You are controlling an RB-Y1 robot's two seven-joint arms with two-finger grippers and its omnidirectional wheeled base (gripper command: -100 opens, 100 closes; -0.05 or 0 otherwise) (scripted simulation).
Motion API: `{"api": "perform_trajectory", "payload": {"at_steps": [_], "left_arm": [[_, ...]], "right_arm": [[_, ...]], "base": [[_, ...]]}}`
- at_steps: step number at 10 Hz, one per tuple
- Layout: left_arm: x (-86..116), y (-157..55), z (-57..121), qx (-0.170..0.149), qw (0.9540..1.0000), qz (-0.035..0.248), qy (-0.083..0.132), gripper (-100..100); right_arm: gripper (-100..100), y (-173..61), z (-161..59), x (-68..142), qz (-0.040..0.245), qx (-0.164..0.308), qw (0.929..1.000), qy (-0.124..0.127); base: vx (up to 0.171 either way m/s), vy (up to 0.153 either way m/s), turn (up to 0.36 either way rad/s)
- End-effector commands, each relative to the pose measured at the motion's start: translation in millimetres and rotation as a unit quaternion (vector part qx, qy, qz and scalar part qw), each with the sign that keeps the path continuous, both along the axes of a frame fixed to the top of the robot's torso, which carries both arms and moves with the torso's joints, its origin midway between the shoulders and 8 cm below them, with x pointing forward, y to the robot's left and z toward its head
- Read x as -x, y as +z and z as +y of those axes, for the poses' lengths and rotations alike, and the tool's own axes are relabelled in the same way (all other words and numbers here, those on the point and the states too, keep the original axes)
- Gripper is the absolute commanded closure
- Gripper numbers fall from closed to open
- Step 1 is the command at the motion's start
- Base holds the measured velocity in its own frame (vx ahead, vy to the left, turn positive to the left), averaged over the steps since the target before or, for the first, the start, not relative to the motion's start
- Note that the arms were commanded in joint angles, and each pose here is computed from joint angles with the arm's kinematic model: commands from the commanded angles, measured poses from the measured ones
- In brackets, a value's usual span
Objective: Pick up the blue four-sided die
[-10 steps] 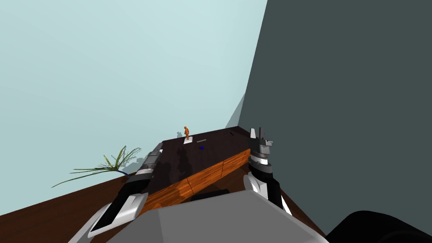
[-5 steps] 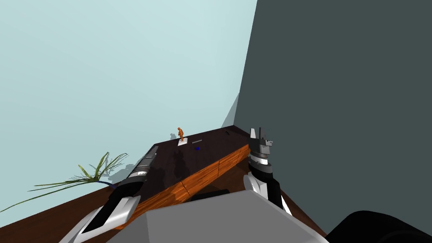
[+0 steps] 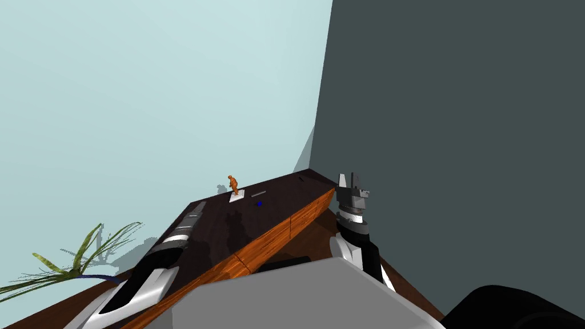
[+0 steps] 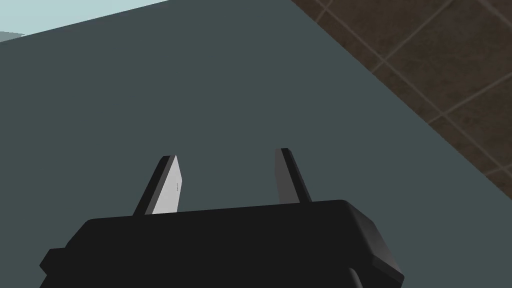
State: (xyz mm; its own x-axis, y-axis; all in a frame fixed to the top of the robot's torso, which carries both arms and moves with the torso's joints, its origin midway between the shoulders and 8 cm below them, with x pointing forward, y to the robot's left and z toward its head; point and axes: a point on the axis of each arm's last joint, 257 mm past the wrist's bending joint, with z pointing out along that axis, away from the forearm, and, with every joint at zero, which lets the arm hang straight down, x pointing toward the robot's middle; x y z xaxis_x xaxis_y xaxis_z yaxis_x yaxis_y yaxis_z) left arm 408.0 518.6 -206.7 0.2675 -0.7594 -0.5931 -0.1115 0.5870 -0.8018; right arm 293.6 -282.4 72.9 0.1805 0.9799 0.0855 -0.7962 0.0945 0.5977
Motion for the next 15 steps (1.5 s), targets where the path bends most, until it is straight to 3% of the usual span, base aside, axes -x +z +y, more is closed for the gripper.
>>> {"api": "perform_trajectory", "payload": {"at_steps": [1,2,3,4,5,6,7,8,11,13,15], "left_arm": [[4,-16,13.3,-0.004,0.9998,0.017,0.014,-100],[6,-17,31.7,-0.018,0.999,0.027,0.03,-100],[11,-30,38.1,-0.013,0.9984,0.04,0.037,-100],[17,-39,59.2,-0.023,0.9965,0.057,0.057,-100],[18,-43,61.0,-0.022,0.9961,0.061,0.059,-100],[21,-43,77.7,-0.034,0.9942,0.071,0.074,-100],[27,-55,82.7,-0.03,0.993,0.082,0.08,-100],[32,-60,100.1,-0.039,0.9899,0.095,0.097,-100],[45,-79,121.6,-0.042,0.9842,0.122,0.121,-100],[57,-90,148.8,-0.055,0.9759,0.149,0.15,-100],[66,-104,153.1,-0.049,0.973,0.162,0.156,-100]], "right_arm": [[0,0,0,0,0.0,0.0,1.0,0.0],[0,0,0,0,0.0,0.0,1.0,0.0],[0,0,0,0,0.0,0.0,1.0,0.0],[0,0,0,0,0.0,0.0,1.0,0.0],[0,0,0,0,0.0,0.0,1.0,0.0],[0,0,0,0,0.0,0.0,1.0,0.0],[0,0,0,0,0.0,0.0,1.0,0.0],[0,0,0,0,0.0,0.0,1.0,0.0],[0,0,0,0,0.0,0.0,1.0,0.0],[0,0,0,0,0.0,0.0,1.0,0.0],[0,0,0,0,0.0,0.0,1.0,0.0]], "base": [[-0.002,-0.032,-0.102],[0.0,-0.044,-0.249],[0.001,-0.035,-0.101],[0.004,-0.045,-0.243],[0.006,-0.03,-0.132],[0.005,-0.035,-0.235],[0.006,-0.025,-0.127],[0.009,-0.032,-0.245],[0.008,-0.019,-0.189],[0.011,-0.02,-0.331],[0.007,-0.004,-0.061]]}}
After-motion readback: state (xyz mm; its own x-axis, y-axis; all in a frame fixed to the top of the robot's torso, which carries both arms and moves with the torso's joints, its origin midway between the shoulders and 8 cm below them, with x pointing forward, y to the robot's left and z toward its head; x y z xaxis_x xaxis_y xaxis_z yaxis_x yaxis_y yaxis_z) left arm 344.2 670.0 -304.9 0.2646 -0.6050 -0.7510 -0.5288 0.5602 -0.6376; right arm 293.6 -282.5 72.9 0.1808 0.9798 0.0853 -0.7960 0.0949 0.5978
